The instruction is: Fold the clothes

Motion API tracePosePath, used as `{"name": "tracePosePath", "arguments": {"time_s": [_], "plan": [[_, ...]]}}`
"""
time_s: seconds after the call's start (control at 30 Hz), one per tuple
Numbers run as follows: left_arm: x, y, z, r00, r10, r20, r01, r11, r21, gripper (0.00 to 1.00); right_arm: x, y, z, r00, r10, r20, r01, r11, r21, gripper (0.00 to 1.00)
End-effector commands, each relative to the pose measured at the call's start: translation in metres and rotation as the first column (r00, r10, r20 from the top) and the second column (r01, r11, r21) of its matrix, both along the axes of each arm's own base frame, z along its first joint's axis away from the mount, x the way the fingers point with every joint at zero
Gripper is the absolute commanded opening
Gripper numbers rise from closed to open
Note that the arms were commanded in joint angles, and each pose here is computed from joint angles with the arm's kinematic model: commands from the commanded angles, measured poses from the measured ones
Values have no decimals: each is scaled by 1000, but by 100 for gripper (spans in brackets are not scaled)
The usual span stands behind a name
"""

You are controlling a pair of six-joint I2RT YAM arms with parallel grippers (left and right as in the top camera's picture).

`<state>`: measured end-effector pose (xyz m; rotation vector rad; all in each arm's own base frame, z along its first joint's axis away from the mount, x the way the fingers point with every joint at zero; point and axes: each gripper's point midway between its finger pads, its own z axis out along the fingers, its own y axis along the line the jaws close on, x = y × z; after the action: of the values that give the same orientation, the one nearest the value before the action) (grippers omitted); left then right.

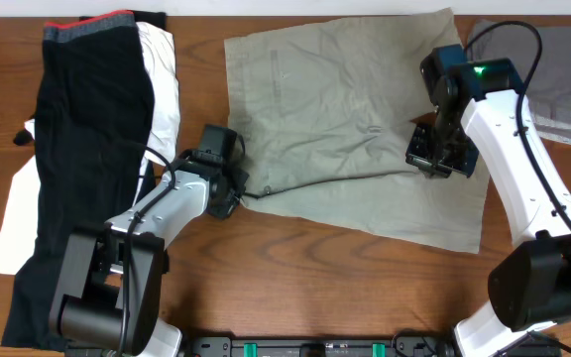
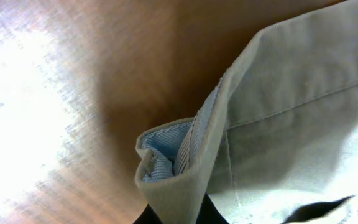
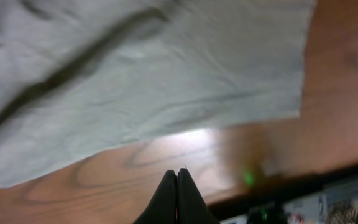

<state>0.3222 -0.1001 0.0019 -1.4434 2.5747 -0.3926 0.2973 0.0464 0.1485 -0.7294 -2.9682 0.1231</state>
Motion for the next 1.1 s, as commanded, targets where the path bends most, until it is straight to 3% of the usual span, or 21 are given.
{"name": "tracePosePath", "arguments": {"time_s": [0.0, 0.03, 0.1, 0.13, 0.37, 0.5, 0.57, 0.67, 0.7, 0.83, 1.07], "plan": [[1, 9, -6, 1000, 8, 0, -8, 1000, 28, 6, -9, -20, 0, 978, -211, -4, 209, 970, -125, 17], [2, 9, -5, 1000, 9, 2, -9, 1000, 28, 6, -14, -26, 1, 966, -257, -3, 253, 953, -166, 35], [3, 11, -5, 1000, 13, 5, -13, 999, 30, 6, -21, -32, -1, 951, -310, -6, 302, 928, -218, 90], [3, 11, -5, 1000, 14, 5, -14, 999, 31, 6, -26, -34, -5, 944, -330, -18, 318, 920, -230, 99], [4, 17, -6, 1000, 26, 13, -27, 998, 59, 6, -57, -27, -52, 910, -395, -128, 360, 904, -232, 99], [6, 24, -6, 999, 44, 14, -45, 997, 66, 6, -60, -28, -82, 935, -332, -124, 304, 930, -206, 91], [7, 28, -6, 999, 49, 15, -50, 997, 67, 6, -53, -28, -94, 968, -225, -112, 205, 965, -162, 87], [8, 33, -6, 999, 49, 15, -50, 996, 71, 6, -39, -23, -102, 996, 15, -93, -22, 997, -78, 99], [8, 35, -6, 999, 43, 17, -44, 996, 75, 6, -34, -20, -103, 985, 148, -87, -152, 988, -37, 99], [10, 44, -6, 999, 51, 19, -52, 995, 81, 6, -29, -10, -104, 894, 442, -75, -440, 897, 48, 99], [14, 72, -5, 999, 45, 27, -47, 993, 111, 6, -34, -4, -103, 855, 512, -82, -504, 858, 95, 99]]}}
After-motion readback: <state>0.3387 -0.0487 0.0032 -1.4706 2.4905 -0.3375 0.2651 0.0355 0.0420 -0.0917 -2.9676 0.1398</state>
